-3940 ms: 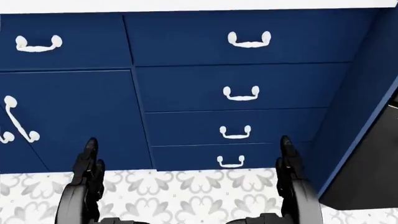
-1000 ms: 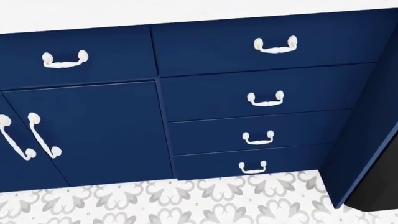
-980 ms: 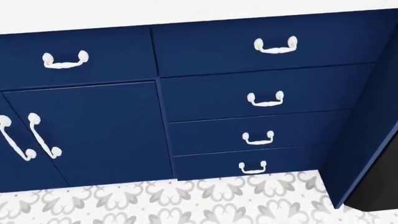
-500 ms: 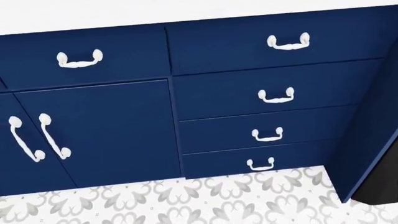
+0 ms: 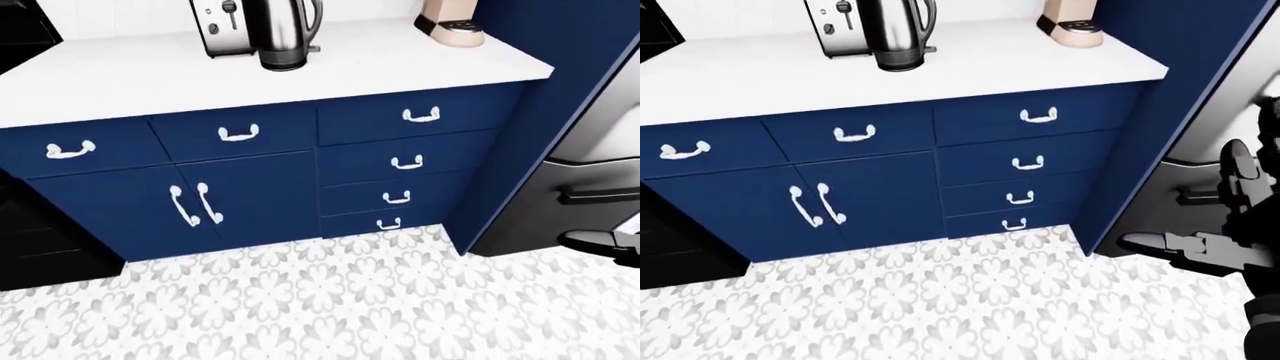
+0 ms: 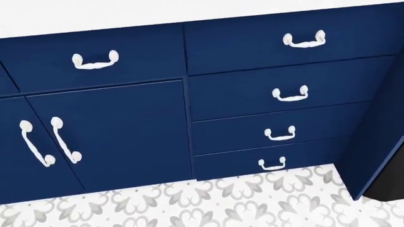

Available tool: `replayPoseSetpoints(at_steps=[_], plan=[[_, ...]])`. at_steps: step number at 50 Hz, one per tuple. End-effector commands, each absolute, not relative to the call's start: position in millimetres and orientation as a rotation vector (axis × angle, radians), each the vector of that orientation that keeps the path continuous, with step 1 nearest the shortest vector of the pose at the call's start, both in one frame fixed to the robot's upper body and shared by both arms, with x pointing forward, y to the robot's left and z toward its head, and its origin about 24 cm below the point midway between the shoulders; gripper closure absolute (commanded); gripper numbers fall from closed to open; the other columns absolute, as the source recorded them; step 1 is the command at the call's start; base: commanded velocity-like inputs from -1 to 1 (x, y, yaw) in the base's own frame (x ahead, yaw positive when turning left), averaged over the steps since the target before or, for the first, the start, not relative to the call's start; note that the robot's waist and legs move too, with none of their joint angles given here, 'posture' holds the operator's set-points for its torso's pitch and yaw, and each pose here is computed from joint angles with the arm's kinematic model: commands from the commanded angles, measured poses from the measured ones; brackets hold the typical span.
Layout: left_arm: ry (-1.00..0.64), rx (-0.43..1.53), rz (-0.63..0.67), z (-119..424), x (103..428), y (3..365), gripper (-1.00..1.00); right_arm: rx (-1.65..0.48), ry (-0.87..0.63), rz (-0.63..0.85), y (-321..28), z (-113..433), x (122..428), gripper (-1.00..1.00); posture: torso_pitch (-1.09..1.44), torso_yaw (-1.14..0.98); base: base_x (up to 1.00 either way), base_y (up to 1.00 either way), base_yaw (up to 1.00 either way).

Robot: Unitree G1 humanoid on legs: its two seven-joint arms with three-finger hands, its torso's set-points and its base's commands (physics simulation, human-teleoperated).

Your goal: Close the lid of the electric kettle.

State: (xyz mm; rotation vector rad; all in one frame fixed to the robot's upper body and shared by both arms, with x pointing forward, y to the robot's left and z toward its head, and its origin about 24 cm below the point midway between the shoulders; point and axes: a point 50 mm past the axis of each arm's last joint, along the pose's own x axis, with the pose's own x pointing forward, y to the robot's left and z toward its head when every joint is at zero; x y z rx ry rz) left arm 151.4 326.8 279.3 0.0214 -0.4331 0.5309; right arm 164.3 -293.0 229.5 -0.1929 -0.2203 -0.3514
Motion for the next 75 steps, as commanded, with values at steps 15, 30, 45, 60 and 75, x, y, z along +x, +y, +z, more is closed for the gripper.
replayPoseSetpoints(at_steps=[15, 30, 45, 60, 75], plan=[[-0.506, 0.059, 0.516, 290.6, 147.4, 320.9, -1.0, -0.243, -0.294, -0.383, -293.3, 242.0, 158.4, -1.0, 0.0, 0.0, 0.0, 0.18, 0.0], [-0.504, 0.061, 0.515, 288.9, 148.6, 321.0, -1.0, -0.244, -0.292, -0.385, -293.7, 241.9, 158.1, -1.0, 0.0, 0.0, 0.0, 0.18, 0.0], [-0.503, 0.063, 0.515, 289.3, 148.0, 320.8, -1.0, -0.243, -0.295, -0.383, -293.4, 241.6, 158.1, -1.0, 0.0, 0.0, 0.0, 0.16, 0.0], [-0.499, 0.063, 0.514, 288.4, 148.6, 320.4, -1.0, -0.224, -0.308, -0.382, -292.8, 242.3, 159.7, -1.0, 0.0, 0.0, 0.0, 0.0, 0.0], [-0.496, 0.061, 0.512, 287.0, 149.6, 320.5, -1.0, -0.213, -0.29, -0.384, -293.0, 241.0, 161.7, -1.0, 0.0, 0.0, 0.04, 0.0, 0.0]])
